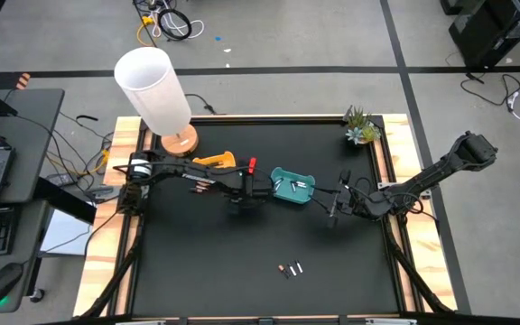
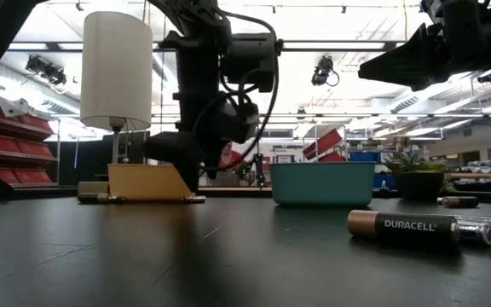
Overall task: Sort batteries
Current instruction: Put the silver battery into the blue bin
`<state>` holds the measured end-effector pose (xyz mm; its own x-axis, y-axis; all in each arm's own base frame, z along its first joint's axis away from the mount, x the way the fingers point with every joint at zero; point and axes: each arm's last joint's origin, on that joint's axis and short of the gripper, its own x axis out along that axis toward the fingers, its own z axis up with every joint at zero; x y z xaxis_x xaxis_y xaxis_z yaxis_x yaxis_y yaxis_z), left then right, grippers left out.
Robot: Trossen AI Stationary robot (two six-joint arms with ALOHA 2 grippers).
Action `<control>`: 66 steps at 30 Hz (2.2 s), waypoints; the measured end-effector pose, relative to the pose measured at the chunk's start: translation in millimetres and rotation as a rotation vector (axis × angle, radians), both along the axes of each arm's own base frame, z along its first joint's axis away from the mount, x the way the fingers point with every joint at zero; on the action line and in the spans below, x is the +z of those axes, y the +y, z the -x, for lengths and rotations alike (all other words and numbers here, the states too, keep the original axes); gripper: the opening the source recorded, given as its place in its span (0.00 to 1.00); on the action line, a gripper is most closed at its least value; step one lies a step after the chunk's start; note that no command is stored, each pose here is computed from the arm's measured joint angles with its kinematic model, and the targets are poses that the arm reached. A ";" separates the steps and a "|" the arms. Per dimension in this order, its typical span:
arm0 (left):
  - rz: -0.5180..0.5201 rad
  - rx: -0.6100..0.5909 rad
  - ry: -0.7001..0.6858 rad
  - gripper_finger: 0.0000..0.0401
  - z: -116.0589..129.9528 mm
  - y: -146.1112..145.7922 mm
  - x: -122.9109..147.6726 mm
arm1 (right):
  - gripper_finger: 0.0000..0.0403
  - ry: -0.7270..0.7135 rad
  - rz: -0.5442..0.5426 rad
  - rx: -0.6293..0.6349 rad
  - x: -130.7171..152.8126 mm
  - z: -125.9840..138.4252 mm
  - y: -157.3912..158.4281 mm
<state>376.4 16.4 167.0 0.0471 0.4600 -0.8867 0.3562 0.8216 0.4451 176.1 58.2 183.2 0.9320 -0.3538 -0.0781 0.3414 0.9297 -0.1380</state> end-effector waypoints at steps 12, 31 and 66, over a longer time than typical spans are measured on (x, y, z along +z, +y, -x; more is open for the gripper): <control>-0.022 -0.287 0.310 0.66 3.9 5.0 -27.0 | 0.31 -0.006 -0.003 0.011 0.6 -0.1 0.3; -0.079 -0.362 0.381 0.66 1.6 14.8 -27.3 | 0.31 0.002 0.002 0.018 0.0 -0.2 0.4; 0.118 -0.489 0.387 0.55 2.2 35.2 -27.8 | 0.31 0.006 0.003 0.018 -0.4 -0.2 0.2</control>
